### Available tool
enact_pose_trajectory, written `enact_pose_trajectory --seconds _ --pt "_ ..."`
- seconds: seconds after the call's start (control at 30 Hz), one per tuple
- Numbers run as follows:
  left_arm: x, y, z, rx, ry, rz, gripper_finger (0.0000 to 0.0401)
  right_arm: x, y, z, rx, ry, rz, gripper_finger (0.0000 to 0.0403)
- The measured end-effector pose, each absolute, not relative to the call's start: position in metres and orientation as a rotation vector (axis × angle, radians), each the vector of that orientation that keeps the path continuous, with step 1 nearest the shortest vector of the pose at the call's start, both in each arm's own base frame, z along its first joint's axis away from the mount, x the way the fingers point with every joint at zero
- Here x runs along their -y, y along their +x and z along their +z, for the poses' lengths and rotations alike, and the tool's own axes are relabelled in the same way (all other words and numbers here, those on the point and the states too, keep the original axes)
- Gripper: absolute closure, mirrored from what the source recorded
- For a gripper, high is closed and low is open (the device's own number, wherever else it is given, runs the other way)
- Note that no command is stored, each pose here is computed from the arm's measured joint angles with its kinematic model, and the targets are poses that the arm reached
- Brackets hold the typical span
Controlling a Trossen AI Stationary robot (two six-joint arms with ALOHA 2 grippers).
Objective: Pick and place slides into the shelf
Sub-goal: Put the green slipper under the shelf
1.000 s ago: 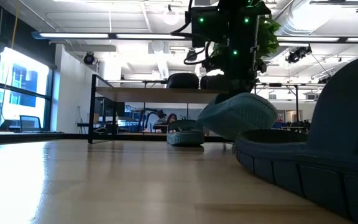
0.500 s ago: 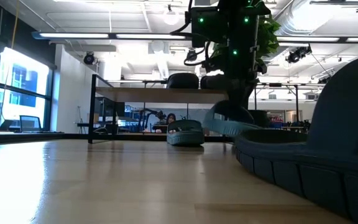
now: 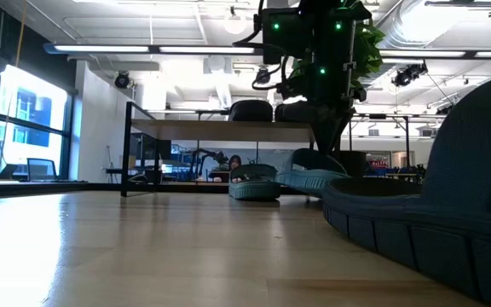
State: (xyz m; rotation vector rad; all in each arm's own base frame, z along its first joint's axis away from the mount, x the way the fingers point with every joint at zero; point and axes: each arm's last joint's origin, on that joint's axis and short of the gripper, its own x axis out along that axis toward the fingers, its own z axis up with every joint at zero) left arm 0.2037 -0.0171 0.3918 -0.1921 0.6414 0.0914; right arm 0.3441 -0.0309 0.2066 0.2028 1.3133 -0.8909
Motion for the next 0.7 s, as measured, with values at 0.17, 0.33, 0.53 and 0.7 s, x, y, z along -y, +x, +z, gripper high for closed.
enact_pose_trajectory --seconds 0.17,0.33,0.53,0.7 --pt "0.017 0.204 0.392 -0.641 -0.192 0.091 0.0394 0.023 0.344 0.207 -1.318 0.181 -0.874 0.0332" --pt "0.017 0.204 0.392 -0.643 -0.195 0.082 0.0394 0.005 0.343 0.208 -1.322 0.129 -0.841 0.0332" --pt "0.023 0.207 0.390 -0.677 -0.240 -0.086 0.0394 -0.017 0.335 0.238 -1.199 0.084 -0.801 0.0332" --pt "0.036 0.227 0.369 -0.709 -0.183 -0.200 0.0394 -0.032 0.316 0.272 -1.116 0.125 -0.717 0.0332"
